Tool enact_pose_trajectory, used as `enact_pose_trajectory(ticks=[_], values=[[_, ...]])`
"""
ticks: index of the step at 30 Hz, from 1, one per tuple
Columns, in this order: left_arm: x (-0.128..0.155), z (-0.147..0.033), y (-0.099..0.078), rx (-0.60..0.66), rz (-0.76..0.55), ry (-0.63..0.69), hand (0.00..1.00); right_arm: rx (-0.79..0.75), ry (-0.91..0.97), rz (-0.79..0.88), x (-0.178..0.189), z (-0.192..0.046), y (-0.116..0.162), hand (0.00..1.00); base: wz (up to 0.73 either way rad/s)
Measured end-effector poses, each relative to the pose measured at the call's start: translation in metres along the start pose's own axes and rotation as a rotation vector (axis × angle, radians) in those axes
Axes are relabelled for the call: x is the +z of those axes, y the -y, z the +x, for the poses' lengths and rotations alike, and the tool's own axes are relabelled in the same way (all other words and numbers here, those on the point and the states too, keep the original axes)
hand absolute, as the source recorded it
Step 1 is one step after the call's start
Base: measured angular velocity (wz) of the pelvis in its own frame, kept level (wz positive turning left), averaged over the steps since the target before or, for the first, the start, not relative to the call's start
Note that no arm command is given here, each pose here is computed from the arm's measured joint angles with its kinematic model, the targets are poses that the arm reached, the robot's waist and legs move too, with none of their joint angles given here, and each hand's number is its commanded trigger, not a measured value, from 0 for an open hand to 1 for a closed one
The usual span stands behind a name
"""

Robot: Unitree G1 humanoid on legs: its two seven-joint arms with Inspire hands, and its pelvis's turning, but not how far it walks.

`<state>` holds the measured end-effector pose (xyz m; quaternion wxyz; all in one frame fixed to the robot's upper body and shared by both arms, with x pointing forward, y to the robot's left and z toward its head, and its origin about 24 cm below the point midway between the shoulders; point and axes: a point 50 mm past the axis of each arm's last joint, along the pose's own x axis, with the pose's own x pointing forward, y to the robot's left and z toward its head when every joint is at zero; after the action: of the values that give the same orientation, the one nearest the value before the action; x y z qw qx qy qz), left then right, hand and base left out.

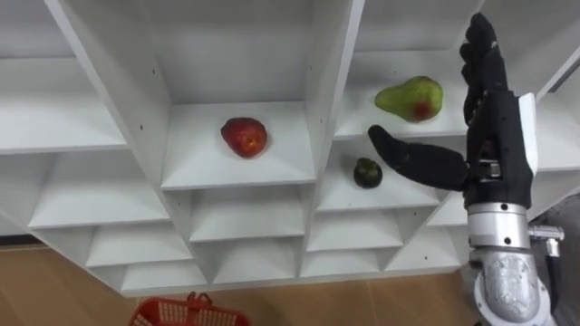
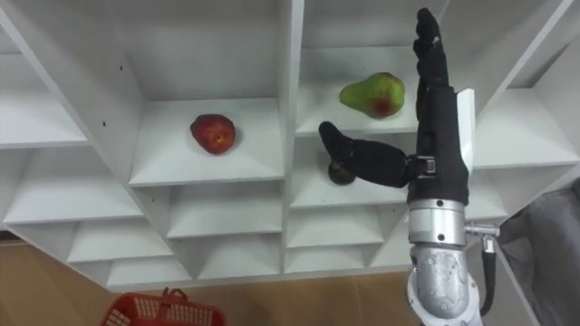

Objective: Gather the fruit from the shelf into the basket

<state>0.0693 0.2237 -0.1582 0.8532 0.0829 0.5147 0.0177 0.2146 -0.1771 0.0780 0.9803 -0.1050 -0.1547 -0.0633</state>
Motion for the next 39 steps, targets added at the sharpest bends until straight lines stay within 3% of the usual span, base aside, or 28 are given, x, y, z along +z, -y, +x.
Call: enact_pose_trajectory(ticks=[13,27,39], values=[[-0.003,-0.002,-0.003,0.028,-0.023,-0.003,1.0,-0.091,-0.088,0.066,-0.02,0.016,0.021,0.0,0.03],[-0.005,-0.003,-0.007,0.035,-0.05,-0.002,1.0,-0.195,-0.099,0.008,-0.026,0.024,0.043,0.0,0.02],[-0.011,-0.006,-0.016,0.072,-0.092,-0.032,1.0,-0.191,-0.201,0.002,-0.045,0.031,0.051,0.0,0.02]])
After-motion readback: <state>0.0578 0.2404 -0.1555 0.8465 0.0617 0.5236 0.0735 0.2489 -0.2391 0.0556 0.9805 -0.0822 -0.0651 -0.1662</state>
